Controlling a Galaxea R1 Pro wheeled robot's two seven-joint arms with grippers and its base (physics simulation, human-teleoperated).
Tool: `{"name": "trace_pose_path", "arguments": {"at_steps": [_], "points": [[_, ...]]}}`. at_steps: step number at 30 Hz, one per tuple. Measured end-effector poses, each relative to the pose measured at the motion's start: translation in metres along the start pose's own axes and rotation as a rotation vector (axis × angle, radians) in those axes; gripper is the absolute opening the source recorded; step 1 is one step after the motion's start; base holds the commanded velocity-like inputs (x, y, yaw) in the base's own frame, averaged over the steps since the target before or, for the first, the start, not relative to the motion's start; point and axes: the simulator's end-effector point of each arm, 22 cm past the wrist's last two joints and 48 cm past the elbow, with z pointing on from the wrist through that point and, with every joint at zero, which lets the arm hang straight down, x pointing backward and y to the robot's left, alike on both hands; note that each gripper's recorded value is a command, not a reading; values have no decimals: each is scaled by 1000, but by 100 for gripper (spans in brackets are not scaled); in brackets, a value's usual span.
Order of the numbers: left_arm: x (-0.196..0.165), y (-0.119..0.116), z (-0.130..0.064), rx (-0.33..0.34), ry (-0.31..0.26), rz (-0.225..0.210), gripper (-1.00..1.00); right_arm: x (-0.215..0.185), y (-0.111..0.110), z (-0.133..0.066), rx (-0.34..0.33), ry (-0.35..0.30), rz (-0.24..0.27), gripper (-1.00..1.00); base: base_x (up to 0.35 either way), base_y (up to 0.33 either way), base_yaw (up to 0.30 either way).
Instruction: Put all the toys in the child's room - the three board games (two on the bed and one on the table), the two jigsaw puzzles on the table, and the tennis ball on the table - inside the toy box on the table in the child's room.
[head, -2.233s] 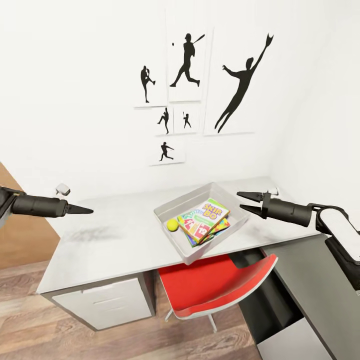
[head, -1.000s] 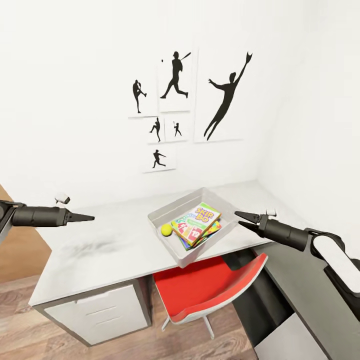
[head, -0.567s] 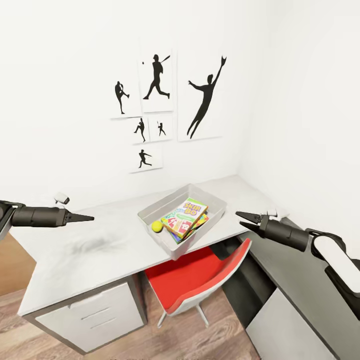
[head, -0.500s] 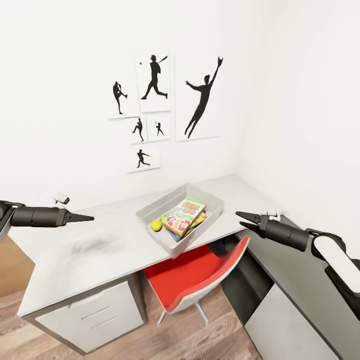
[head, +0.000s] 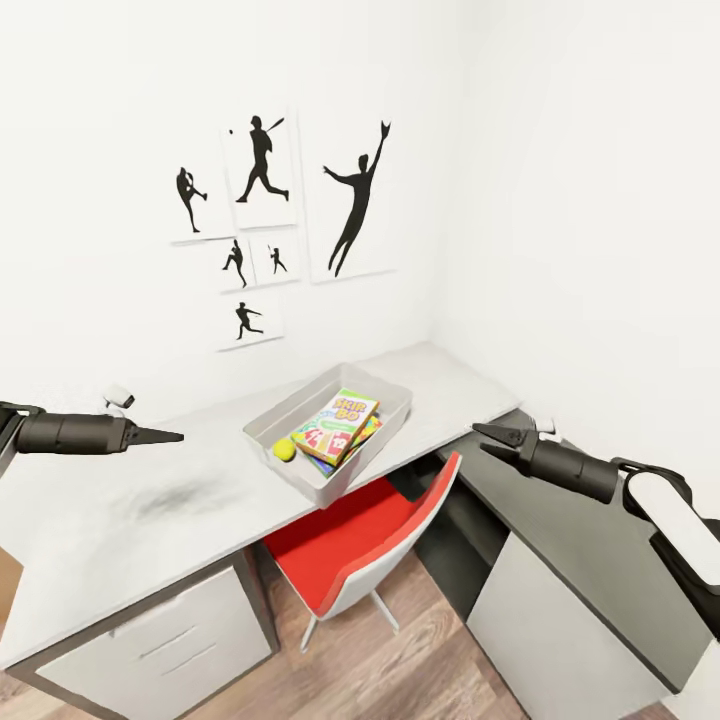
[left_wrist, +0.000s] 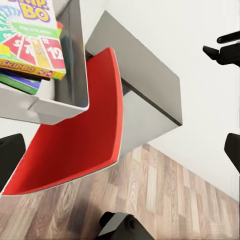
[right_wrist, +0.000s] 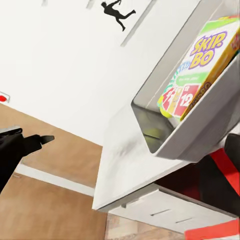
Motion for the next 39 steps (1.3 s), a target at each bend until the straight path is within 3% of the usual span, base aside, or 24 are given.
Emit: {"name": "trace_pose_path", "arguments": {"at_steps": [13, 21, 28, 39], "points": [[-2, 0, -11, -19, -4, 7, 100, -2, 1, -3, -7, -6, 7, 100, -195, 214, -277], [-3, -3, -14, -21, -7, 13, 100, -4, -6, -7, -3, -15, 24, 100, -27, 266, -277], [-5, -5, -15, -20, -11, 18, 100, -16, 0, -14, -64, -67, 20, 100, -1, 266, -277], [-11, -10, -21, -19, -33, 27, 100, -19, 0, -18, -74, -80, 25, 100, 0, 204, -276]]}}
